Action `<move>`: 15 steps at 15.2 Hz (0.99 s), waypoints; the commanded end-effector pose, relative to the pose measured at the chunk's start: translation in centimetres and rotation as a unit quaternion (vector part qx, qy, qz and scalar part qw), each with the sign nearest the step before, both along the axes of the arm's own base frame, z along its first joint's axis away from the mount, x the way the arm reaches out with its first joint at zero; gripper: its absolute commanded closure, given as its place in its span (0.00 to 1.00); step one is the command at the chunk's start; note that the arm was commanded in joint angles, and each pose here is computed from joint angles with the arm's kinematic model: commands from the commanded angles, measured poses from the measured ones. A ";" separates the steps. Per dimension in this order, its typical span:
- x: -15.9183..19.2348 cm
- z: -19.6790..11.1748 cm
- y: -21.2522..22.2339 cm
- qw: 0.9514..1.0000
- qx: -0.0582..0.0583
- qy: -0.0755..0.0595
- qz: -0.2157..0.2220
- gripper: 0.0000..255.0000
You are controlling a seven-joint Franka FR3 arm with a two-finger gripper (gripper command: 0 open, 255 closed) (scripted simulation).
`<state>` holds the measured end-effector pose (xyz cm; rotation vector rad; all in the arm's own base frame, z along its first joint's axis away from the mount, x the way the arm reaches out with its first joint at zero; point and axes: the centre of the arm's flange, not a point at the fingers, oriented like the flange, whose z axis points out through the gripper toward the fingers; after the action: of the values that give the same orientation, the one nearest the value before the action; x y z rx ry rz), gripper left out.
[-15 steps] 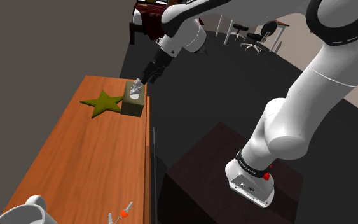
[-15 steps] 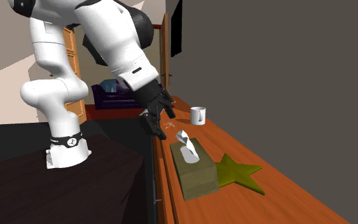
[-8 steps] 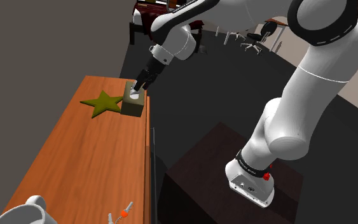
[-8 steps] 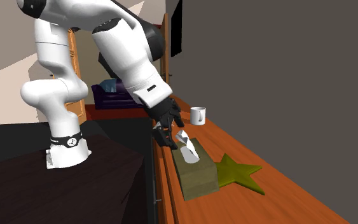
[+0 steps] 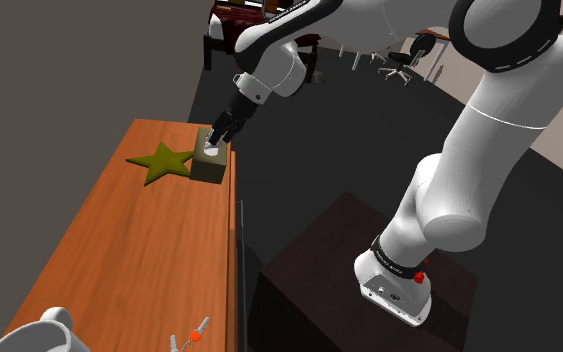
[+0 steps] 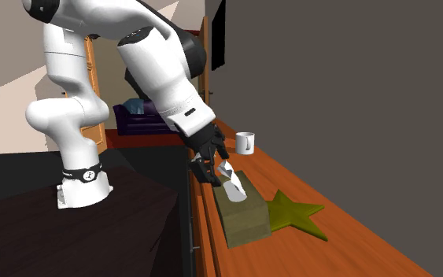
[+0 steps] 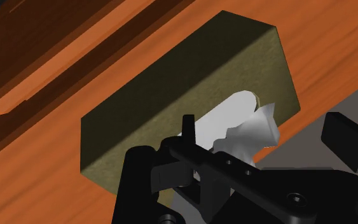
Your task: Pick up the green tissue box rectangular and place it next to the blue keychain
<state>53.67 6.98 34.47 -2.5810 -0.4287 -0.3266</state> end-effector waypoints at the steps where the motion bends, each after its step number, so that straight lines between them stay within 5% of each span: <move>1: 0.0 0.0 0.0 1.000 0.000 0.000 0.000 0.00; 2: 0.0 0.0 0.0 1.000 0.000 0.000 0.000 1.00; 15: 0.0 2.1 0.0 1.000 0.000 0.000 0.000 1.00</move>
<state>53.60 6.86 36.02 -2.5804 -0.4292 -0.3270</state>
